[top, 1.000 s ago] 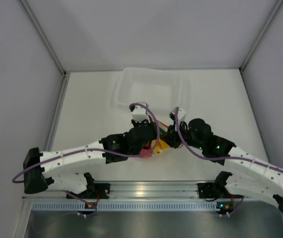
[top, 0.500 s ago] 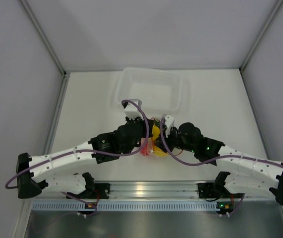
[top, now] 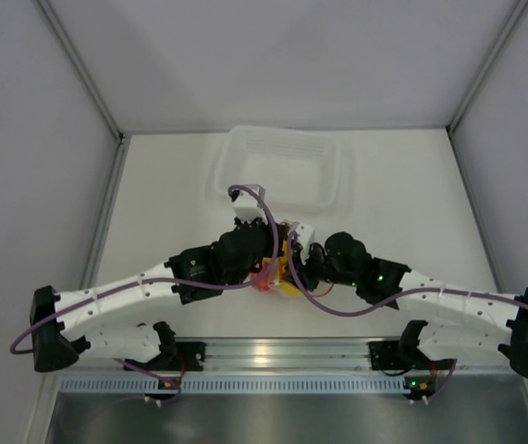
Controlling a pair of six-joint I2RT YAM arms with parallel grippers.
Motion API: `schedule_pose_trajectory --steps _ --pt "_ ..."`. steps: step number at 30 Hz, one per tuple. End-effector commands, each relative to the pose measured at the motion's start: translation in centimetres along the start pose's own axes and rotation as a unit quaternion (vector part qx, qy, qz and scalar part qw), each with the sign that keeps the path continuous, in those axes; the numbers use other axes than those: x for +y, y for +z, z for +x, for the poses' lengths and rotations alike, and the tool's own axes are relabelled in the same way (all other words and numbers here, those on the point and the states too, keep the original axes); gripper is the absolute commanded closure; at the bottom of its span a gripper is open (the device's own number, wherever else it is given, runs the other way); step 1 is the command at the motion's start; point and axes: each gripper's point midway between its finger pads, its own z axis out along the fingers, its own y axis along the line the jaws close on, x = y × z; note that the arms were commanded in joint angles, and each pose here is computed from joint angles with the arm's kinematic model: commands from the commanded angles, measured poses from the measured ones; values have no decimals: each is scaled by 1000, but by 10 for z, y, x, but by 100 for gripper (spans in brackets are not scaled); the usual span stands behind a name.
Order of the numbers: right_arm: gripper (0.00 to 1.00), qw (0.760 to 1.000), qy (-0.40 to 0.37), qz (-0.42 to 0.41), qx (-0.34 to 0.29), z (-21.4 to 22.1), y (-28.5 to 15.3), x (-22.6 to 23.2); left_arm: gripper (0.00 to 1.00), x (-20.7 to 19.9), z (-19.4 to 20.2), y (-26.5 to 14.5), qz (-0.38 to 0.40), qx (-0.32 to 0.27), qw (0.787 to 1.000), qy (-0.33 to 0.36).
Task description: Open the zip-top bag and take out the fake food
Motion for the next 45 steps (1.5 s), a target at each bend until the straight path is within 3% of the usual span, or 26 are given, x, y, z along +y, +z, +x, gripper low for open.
schedule_pose_trajectory --steps 1,6,8,13,17,22,35,45 --pt "69 999 -22 -21 -42 -23 7 12 100 -9 -11 0 18 -14 999 -24" --pt "70 998 -45 -25 -29 -19 17 15 100 -8 -9 0 20 -11 999 -27" --pt "78 999 -46 -16 -21 -14 20 12 100 -7 -11 -1 21 -12 999 -29" --pt "87 999 -49 3 -21 -11 18 6 100 -3 -13 -3 19 -16 999 -32" --pt "100 998 -50 16 -25 -13 15 2 100 -2 -13 -3 19 -15 999 -32" --pt "100 998 -44 15 -43 -20 9 3 100 2 -6 1 11 -10 1000 -25" --pt "100 983 25 115 -139 -53 -25 -25 100 5 18 12 5 21 1000 -20" --pt "100 985 24 61 -161 -78 -48 -3 100 27 38 30 -38 41 998 -36"
